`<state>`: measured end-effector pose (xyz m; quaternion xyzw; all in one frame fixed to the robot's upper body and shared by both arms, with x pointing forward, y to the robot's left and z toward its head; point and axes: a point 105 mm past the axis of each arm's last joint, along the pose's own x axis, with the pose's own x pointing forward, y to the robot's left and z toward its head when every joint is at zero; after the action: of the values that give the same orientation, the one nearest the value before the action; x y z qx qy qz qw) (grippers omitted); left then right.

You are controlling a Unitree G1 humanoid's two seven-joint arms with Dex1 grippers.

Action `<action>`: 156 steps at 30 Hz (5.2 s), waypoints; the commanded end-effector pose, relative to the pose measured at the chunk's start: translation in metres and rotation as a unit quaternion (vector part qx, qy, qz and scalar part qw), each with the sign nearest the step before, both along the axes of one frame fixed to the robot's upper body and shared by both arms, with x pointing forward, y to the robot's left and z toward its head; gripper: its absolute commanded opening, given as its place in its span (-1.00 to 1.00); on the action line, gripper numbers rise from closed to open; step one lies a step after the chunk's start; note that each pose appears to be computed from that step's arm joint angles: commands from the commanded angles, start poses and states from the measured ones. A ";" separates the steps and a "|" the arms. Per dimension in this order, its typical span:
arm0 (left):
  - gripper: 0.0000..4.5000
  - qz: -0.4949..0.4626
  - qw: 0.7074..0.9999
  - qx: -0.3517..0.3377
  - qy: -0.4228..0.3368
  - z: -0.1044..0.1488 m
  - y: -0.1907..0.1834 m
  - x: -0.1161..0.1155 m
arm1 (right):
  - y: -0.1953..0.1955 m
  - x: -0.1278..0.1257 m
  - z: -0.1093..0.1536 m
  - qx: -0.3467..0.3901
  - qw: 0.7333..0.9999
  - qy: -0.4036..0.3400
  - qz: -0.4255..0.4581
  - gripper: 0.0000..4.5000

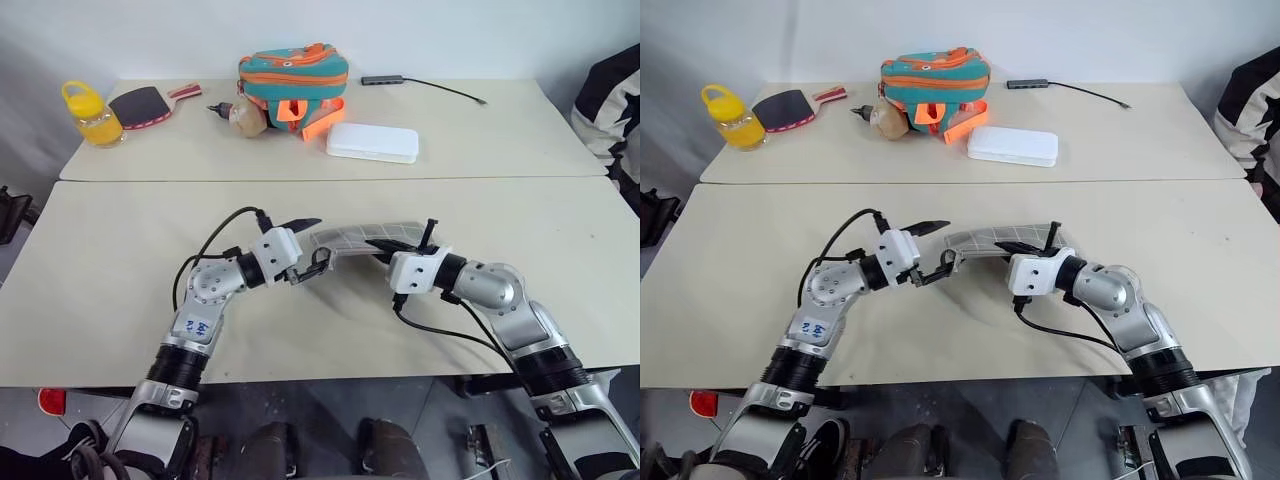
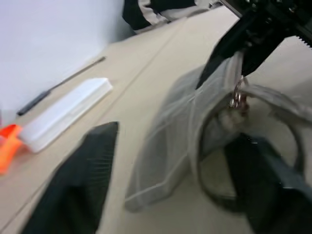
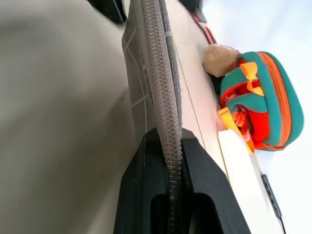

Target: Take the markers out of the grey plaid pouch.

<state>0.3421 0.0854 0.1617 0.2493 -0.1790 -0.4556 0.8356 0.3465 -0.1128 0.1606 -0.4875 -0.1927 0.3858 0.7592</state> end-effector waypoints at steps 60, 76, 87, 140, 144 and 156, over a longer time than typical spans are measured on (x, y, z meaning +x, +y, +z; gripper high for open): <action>-1.00 0.081 0.981 0.091 -0.151 0.007 0.012 0.024 | -0.018 -0.045 0.050 0.269 0.923 0.259 0.090 0.38; -1.00 -0.031 0.945 0.231 -0.228 -0.038 -0.031 -0.011 | 0.018 -0.056 0.033 0.219 0.921 0.307 0.102 0.38; -1.00 -0.026 0.945 0.232 -0.230 -0.032 -0.029 -0.006 | 0.047 -0.076 0.010 0.171 0.905 0.370 0.124 0.38; -1.00 0.054 0.952 0.197 -0.226 -0.022 -0.019 0.010 | 0.013 -0.081 -0.024 0.372 0.803 0.465 0.012 0.10; -1.00 0.050 0.953 0.196 -0.227 -0.022 -0.021 0.008 | 0.028 -0.077 -0.024 0.419 0.774 0.475 0.009 0.10; -1.00 0.048 0.952 0.197 -0.229 -0.021 -0.023 0.007 | 0.052 -0.068 -0.026 0.475 0.729 0.493 0.008 0.10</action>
<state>0.3495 0.0633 0.1329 0.5116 -0.2489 -0.3799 0.7294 0.2755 -0.0591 0.1242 0.1835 0.0668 0.4402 0.8764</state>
